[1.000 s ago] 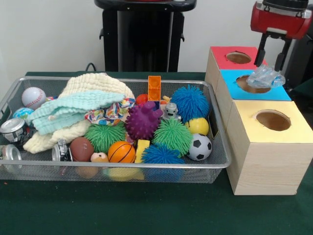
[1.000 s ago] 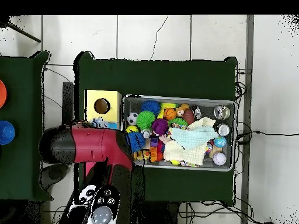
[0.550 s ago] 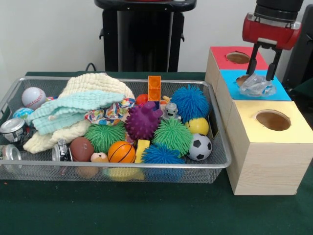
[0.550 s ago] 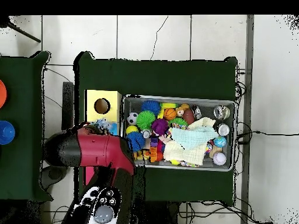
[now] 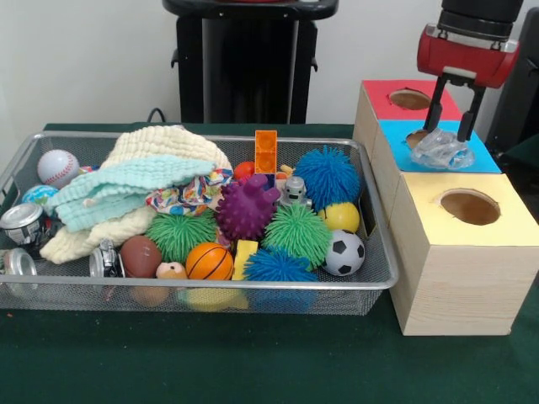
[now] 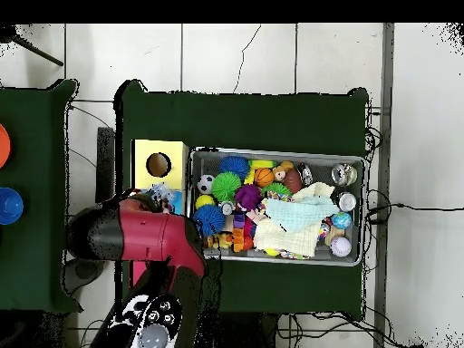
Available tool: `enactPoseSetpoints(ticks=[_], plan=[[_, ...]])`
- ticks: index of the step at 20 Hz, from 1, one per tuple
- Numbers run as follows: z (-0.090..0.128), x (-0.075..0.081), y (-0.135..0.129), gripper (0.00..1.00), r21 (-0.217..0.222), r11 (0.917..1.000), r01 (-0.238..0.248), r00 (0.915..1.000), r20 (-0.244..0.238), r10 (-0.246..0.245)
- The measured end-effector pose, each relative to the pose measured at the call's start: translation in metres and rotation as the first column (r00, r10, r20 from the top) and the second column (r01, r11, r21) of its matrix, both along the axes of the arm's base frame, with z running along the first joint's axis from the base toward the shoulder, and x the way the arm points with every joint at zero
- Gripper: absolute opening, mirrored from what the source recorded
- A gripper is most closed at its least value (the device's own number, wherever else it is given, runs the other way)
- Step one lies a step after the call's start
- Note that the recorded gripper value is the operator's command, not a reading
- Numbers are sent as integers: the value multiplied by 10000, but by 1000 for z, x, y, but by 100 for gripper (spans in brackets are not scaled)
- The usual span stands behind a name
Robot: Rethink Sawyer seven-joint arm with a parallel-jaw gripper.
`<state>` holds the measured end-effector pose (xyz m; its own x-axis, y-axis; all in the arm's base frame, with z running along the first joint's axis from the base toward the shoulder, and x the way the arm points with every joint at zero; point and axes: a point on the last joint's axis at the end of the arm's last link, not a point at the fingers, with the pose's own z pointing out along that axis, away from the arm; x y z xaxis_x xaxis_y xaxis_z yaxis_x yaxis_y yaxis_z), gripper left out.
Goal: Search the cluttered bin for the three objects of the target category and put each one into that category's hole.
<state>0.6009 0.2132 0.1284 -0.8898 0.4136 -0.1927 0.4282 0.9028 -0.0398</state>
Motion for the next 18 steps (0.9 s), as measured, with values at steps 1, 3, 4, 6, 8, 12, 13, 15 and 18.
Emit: enactPoseSetpoints(ticks=[1, 3, 4, 6, 8, 12, 13, 15, 18], plan=[[0, 0, 1, 0, -11, 10000, 17, 10000, 9, -17], [-1, -2, 4, 0, -49, 10000, 34, 10000, 34, -34], [-1, -3, 5, 0, -76, 10000, 36, 10000, 46, -35], [-1, -5, 8, 0, -127, 9999, 55, 10000, 66, -54], [0, -6, 10, 0, -137, 9999, 62, 10000, 74, -61], [0, -9, 14, 0, -131, 9999, 67, 10000, 64, -66], [-1, -10, 15, 0, -117, 9999, 85, 10000, 40, -84], [-2, -13, 16, 0, -92, 9999, 134, 9999, -19, -134], [-7, -22, 17, 0, -48, 9996, 268, 9995, -192, -269]])
